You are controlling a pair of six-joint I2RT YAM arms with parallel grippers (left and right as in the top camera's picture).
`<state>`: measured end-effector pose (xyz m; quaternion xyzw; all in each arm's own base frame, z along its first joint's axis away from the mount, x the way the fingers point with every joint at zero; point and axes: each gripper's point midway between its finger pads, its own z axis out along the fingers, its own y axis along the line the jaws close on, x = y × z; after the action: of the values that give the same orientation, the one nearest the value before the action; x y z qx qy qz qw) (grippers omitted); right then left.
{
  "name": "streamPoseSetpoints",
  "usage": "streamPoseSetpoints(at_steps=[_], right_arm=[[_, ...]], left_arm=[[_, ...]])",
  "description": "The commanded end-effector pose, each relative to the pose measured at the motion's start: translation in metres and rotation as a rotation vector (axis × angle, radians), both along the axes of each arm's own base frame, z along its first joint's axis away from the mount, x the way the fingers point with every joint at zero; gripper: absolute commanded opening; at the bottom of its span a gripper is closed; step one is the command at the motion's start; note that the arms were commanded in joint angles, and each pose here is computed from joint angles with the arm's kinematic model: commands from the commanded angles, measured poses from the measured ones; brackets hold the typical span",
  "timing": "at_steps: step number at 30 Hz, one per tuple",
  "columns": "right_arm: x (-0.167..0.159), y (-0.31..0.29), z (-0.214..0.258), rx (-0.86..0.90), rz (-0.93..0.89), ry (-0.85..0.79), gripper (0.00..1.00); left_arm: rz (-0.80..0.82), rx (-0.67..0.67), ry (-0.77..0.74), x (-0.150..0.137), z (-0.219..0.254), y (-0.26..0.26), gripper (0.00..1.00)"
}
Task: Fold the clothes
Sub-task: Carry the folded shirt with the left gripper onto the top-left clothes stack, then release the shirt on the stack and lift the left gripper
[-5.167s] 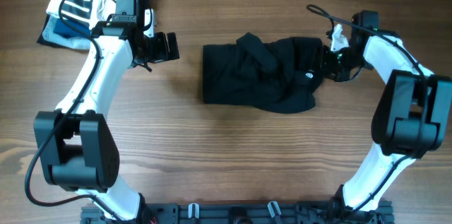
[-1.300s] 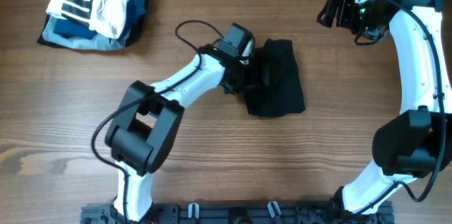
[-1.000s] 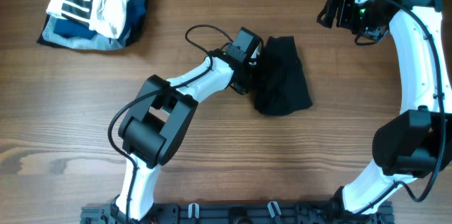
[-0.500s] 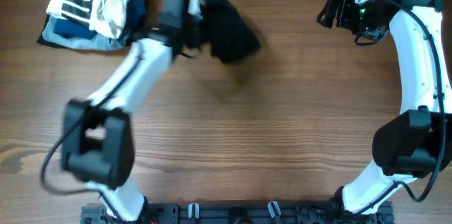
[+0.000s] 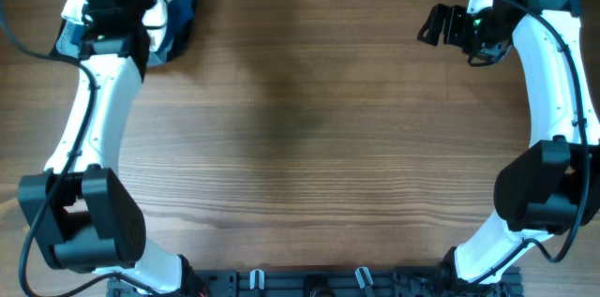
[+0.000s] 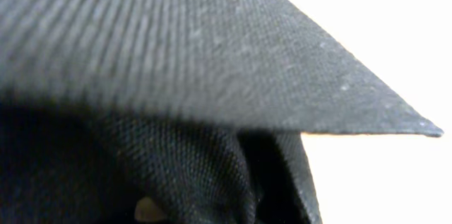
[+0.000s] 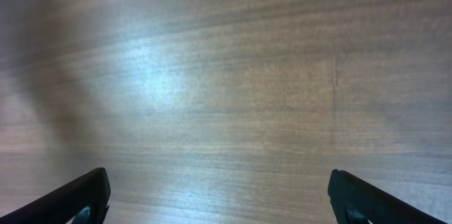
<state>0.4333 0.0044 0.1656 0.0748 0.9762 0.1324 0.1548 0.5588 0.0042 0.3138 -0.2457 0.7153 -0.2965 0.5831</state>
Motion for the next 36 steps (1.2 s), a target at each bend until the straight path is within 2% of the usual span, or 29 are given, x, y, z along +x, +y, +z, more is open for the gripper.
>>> streamPoseSetpoints(at_steps=[1,7,12,13,15,16,17,20,24,32,36], right_arm=[[-0.004,0.001,-0.018,-0.006,0.02,0.042,1.0],[-0.004,0.001,-0.018,-0.003,0.011,0.047,1.0],[-0.005,0.001,-0.018,0.001,-0.002,0.054,1.0],[-0.005,0.001,-0.018,0.001,-0.001,0.054,1.0],[-0.004,0.001,-0.018,0.0,-0.002,0.049,1.0],[-0.003,0.001,-0.018,0.0,-0.002,0.045,1.0],[-0.001,0.001,-0.017,0.0,-0.002,0.037,1.0],[-0.001,0.001,-0.017,0.0,-0.002,0.034,1.0],[0.0,0.001,-0.017,-0.002,-0.001,0.03,1.0],[0.006,0.0,-0.015,-0.004,-0.002,0.005,1.0],[0.008,0.0,-0.014,-0.004,-0.002,-0.003,1.0]], left_arm=[[0.159,0.02,-0.071,0.017,-0.001,0.049,0.04],[0.259,-0.047,0.036,0.037,-0.071,0.087,0.04],[0.374,-0.039,0.245,0.031,-0.155,0.122,0.06],[0.414,-0.033,0.293,0.025,-0.168,0.133,0.17],[0.446,-0.032,0.359,0.014,-0.182,0.145,0.59],[0.454,-0.034,0.386,0.009,-0.188,0.151,0.74],[0.448,-0.038,0.417,0.004,-0.194,0.154,1.0],[0.352,-0.028,0.455,-0.005,-0.19,0.149,1.0],[0.23,0.034,0.406,-0.016,-0.143,0.135,1.0],[0.134,0.201,0.261,-0.052,-0.035,0.098,1.0],[0.116,0.206,0.266,-0.065,-0.022,0.085,1.0]])
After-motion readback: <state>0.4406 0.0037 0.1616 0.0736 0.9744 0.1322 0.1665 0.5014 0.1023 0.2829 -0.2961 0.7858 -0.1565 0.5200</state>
